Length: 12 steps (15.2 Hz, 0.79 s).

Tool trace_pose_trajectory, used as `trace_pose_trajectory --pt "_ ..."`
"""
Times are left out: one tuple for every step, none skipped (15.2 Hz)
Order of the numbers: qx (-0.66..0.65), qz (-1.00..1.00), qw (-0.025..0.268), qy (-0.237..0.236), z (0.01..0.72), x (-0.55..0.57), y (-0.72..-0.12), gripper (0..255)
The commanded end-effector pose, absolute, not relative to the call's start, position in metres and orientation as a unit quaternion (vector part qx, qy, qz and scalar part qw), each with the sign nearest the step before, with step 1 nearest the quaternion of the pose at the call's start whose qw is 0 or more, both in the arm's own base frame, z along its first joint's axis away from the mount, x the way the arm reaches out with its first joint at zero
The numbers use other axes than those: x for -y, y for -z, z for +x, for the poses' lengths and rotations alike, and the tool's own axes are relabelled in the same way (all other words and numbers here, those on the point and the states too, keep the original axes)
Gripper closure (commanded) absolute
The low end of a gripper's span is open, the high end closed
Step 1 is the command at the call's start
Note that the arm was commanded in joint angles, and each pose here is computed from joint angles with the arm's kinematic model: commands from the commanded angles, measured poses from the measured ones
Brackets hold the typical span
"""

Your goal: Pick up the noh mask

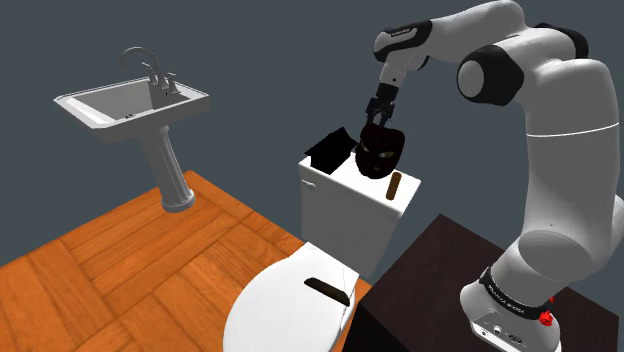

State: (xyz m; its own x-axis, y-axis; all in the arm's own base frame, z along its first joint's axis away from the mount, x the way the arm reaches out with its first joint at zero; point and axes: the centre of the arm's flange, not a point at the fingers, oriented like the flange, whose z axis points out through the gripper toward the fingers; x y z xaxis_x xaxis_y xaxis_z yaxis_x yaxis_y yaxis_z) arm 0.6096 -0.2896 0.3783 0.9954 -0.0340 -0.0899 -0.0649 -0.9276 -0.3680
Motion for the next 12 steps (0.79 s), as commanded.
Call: trace_pose_trajectory --pt "-0.025 -0.981 0.189 -0.041 0.61 0.29 -0.368 0" --pt "-0.025 -0.981 0.189 -0.041 0.61 0.29 -0.362 0" --pt "-0.025 -0.981 0.189 -0.041 0.61 0.29 -0.357 0" --pt "-0.025 -0.981 0.189 -0.041 0.61 0.29 -0.354 0" --pt "-0.025 -0.981 0.189 -0.041 0.61 0.29 -0.354 0" --pt "-0.025 -0.981 0.189 -0.041 0.61 0.291 -0.354 255" --pt "-0.025 -0.981 0.189 -0.041 0.61 0.291 -0.355 255" --pt "-0.025 -0.981 0.189 -0.041 0.61 0.292 -0.355 255" --pt "-0.025 -0.981 0.189 -0.041 0.61 0.292 -0.356 255" --pt "-0.025 -0.981 0.189 -0.041 0.609 0.293 -0.356 255" --pt "-0.025 -0.981 0.189 -0.041 0.609 0.293 -0.356 255" --pt "-0.025 -0.981 0.189 -0.041 0.61 0.293 -0.355 255"
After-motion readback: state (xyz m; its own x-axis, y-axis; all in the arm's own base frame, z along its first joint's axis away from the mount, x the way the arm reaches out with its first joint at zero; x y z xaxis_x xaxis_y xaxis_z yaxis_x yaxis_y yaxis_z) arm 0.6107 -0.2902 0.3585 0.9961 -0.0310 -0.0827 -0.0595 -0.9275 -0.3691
